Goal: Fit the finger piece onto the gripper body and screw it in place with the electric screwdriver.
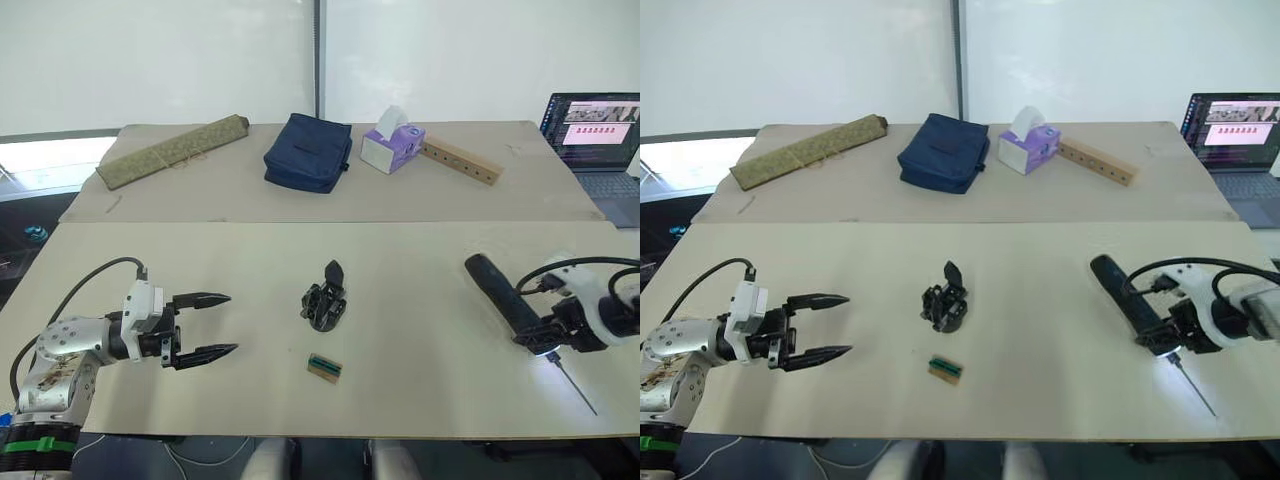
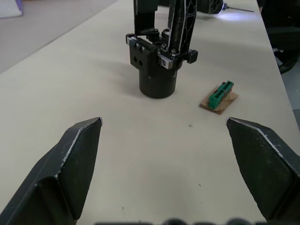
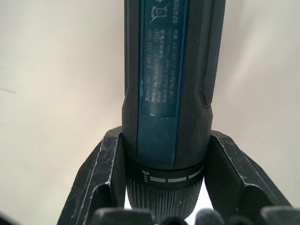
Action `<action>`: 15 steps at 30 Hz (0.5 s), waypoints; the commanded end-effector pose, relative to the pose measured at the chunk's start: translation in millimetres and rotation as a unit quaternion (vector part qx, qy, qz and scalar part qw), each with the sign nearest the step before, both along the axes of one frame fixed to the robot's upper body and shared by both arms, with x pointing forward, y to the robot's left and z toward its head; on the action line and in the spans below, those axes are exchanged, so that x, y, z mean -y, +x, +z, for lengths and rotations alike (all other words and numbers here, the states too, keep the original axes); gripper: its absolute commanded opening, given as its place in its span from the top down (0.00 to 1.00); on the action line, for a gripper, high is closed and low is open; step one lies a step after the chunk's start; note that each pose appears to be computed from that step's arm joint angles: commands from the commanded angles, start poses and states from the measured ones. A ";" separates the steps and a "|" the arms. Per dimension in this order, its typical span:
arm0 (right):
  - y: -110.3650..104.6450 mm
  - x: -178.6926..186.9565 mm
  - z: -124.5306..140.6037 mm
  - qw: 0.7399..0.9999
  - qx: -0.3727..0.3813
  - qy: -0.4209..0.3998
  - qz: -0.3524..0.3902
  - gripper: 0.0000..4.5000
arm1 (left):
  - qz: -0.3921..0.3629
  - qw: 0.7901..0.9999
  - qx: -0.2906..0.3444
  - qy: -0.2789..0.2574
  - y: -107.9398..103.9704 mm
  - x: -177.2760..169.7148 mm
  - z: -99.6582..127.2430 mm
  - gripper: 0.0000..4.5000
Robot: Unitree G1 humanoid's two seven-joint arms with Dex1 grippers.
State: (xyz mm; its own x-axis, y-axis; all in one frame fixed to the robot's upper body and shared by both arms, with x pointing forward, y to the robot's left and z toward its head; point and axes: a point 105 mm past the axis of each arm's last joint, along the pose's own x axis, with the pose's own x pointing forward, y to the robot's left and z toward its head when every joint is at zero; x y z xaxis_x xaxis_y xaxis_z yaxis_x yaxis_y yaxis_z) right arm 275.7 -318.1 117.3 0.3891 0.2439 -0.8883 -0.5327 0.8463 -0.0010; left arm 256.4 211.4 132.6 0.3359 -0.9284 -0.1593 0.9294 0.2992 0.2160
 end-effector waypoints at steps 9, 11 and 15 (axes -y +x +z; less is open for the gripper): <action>23.6 9.0 14.0 0.998 0.055 -0.016 0.027 0.20 | 0.011 0.999 -0.046 -0.007 -4.3 -1.9 7.8 0.00; 25.5 11.1 29.5 0.996 0.079 -0.011 0.038 0.04 | 0.021 0.999 -0.045 0.005 -4.8 -6.1 7.9 0.00; 24.5 10.7 68.9 0.984 0.149 -0.001 0.097 0.01 | 0.075 0.995 -0.059 0.007 1.1 -19.1 8.1 0.00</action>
